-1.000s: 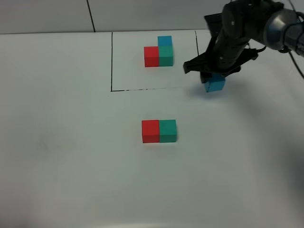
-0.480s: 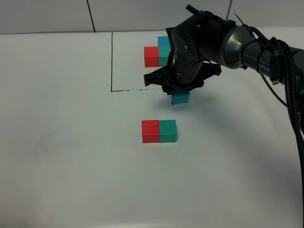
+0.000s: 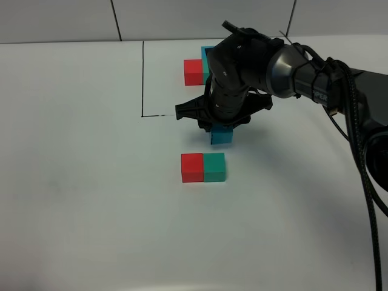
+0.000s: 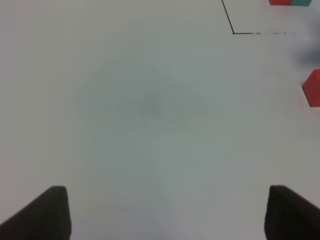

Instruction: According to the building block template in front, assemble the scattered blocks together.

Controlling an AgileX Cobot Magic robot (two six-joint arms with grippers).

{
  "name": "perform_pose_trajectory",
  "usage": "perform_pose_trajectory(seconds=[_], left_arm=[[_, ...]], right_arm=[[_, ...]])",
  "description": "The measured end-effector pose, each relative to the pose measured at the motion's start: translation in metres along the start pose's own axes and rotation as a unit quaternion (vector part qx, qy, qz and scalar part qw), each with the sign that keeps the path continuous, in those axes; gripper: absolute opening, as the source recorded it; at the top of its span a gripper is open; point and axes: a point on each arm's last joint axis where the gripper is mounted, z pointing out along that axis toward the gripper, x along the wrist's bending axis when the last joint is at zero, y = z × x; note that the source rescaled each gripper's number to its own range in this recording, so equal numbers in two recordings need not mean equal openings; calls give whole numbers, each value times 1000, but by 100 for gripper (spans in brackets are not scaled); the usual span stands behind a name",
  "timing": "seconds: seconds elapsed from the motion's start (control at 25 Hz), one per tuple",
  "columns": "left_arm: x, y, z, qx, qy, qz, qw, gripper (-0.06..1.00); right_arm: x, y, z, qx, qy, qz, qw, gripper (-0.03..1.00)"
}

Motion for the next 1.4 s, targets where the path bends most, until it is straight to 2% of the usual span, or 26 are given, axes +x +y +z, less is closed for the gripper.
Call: perform_pose_trajectory(seconds=[0.36,0.8,1.4], left_arm=[[0,0,0,0,0,0,1000,95],[0,0,0,0,0,0,1000,95],[0,0,0,0,0,0,1000,95]], right_arm=[[12,-5,9,-7,13,13,1000,0],[20,-18,30,17,-4,6,1000,0],[22,-22,30,27,-17,21,999,0]])
